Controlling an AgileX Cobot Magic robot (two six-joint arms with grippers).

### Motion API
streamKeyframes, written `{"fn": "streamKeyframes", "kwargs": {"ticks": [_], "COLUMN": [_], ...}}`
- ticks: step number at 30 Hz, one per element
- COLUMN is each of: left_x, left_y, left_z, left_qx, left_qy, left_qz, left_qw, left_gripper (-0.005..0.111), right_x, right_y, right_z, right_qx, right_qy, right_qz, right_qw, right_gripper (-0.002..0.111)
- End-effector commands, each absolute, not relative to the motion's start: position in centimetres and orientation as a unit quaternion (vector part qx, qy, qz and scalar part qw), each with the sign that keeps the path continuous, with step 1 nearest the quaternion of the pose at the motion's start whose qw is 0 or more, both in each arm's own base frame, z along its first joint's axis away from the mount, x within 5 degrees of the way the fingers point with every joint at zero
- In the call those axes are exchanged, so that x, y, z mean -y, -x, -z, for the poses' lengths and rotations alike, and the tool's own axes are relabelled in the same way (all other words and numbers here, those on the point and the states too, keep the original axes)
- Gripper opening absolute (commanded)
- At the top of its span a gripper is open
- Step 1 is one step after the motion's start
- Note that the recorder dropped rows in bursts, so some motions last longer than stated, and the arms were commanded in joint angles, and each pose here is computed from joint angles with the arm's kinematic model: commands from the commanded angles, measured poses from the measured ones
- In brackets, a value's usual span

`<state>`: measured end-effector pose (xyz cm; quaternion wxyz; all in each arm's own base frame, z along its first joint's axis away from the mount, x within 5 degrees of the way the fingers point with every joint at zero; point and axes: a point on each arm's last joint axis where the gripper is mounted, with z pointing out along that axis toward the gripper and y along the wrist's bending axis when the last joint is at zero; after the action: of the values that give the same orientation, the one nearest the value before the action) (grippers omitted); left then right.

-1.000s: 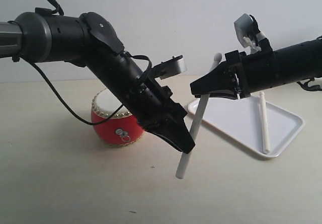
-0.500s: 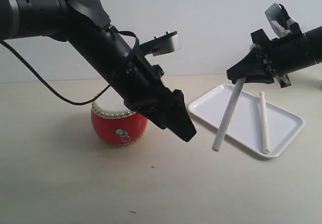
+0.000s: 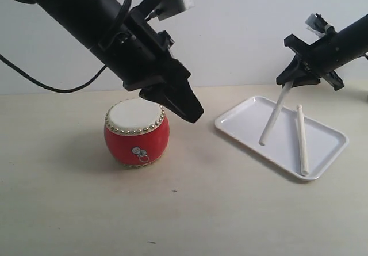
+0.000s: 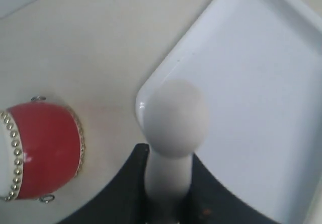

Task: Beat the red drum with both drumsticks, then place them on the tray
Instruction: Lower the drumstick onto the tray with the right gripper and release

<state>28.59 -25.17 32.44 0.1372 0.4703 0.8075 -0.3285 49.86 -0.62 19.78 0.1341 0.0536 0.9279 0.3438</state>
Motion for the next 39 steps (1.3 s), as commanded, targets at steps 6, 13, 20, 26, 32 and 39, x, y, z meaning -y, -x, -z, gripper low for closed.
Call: {"fn": "streamKeyframes", "kwargs": {"ticks": [6,13,20,26,32,39], "left_x": [24.8,24.8,24.8,24.8,24.9,25.0], "left_y": [-28.2,-28.2,-28.2,-28.2,-28.3,-28.5], "left_z": [-33.6,-33.6,-33.6,-33.6,-33.3,-32.9], "left_qx": [-0.807,-0.807,-0.807,-0.807,-0.805,-0.807], "left_qy": [-0.467,-0.467,-0.467,-0.467,-0.473,-0.472], "left_qz": [0.329,0.329,0.329,0.329,0.325,0.325], "left_qw": [0.149,0.149,0.149,0.149,0.148,0.143], "left_gripper": [0.000,0.000,0.000,0.000,0.000,0.000], "right_x": [1.0,1.1,1.8,2.6,3.3,2.1], "right_y": [-51.9,-52.0,-52.0,-51.7,-51.0,-50.9], "right_z": [-16.0,-14.5,-14.9,-16.7,-19.9,-20.0], "right_qx": [-0.923,-0.924,-0.929,-0.943,-0.955,-0.969], "right_qy": [-0.100,-0.105,-0.111,-0.097,-0.089,-0.062], "right_qz": [-0.355,-0.354,-0.338,-0.296,-0.246,-0.196], "right_qw": [0.110,0.097,0.101,0.117,0.142,0.137], "right_gripper": [0.000,0.000,0.000,0.000,0.000,0.000]}}
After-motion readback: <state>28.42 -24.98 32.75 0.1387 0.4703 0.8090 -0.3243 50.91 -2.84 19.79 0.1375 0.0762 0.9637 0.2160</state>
